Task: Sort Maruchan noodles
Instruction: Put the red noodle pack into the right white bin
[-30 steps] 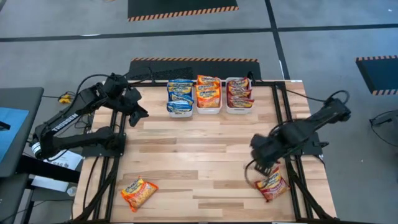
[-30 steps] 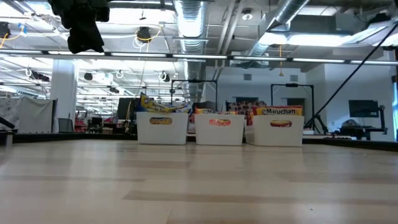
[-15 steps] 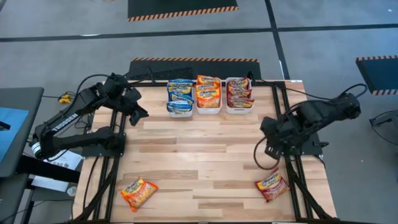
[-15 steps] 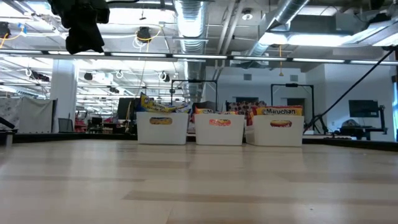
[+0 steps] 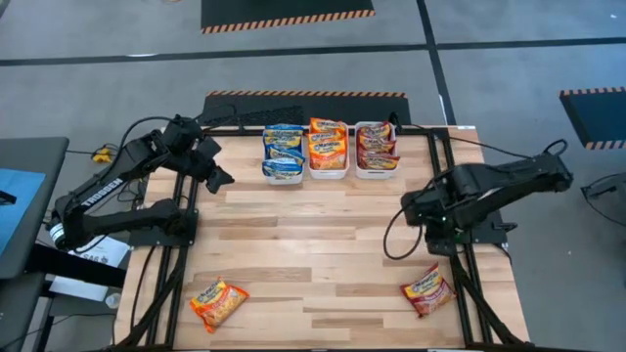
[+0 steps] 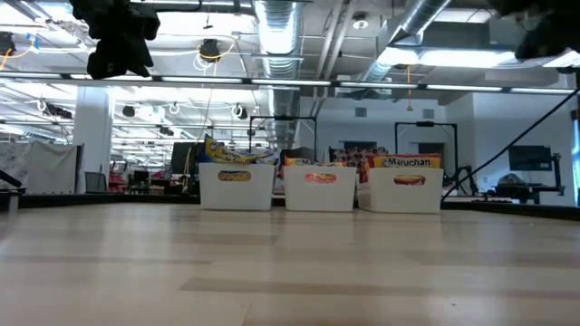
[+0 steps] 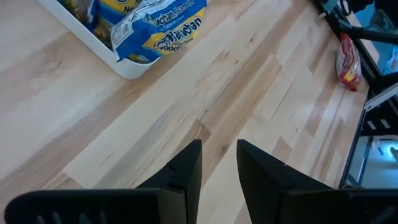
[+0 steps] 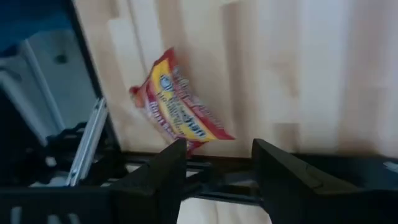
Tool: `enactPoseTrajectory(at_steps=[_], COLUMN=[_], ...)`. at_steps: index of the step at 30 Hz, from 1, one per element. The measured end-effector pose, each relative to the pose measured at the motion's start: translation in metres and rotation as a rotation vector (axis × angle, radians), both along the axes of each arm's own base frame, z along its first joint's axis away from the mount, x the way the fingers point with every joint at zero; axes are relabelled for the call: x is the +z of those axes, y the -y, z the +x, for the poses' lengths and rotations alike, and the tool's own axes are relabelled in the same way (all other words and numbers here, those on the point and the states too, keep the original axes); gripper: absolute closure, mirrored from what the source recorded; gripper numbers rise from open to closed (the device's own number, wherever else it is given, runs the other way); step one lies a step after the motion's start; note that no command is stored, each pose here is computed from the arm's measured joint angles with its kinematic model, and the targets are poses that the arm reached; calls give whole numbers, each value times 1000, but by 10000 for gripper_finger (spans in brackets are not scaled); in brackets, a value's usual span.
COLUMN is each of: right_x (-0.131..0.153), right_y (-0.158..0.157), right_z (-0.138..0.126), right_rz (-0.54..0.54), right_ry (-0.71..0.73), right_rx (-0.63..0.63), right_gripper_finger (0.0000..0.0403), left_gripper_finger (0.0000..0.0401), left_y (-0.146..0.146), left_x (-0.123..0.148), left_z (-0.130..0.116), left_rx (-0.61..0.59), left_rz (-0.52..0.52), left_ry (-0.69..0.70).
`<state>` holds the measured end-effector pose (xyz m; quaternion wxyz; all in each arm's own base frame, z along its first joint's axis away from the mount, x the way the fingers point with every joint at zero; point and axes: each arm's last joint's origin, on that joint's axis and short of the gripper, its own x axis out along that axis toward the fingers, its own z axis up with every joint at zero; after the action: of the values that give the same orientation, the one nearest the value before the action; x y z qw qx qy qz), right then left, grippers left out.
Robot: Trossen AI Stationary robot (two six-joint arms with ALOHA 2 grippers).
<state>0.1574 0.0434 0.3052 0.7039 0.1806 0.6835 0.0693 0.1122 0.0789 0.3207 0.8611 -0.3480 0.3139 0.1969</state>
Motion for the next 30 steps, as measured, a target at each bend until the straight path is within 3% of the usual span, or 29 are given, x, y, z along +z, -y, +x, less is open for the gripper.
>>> enactPoseTrajectory(at_steps=[12, 22, 30], right_x=[-70, -91, -119], right_y=[-9, -29, -44], right_z=[-3, 0, 9], right_rz=[124, 181, 158], right_ry=[-51, 18, -59], right_rx=[60, 156, 209], right_gripper_finger=[203, 195, 178], left_gripper_finger=[315, 315, 315], left_y=[-1, -2, -2], left_x=[0, 0, -1], left_z=[0, -1, -1], left_rx=[39, 76, 84], left_rz=[3, 22, 27], left_ry=[-10, -29, -34])
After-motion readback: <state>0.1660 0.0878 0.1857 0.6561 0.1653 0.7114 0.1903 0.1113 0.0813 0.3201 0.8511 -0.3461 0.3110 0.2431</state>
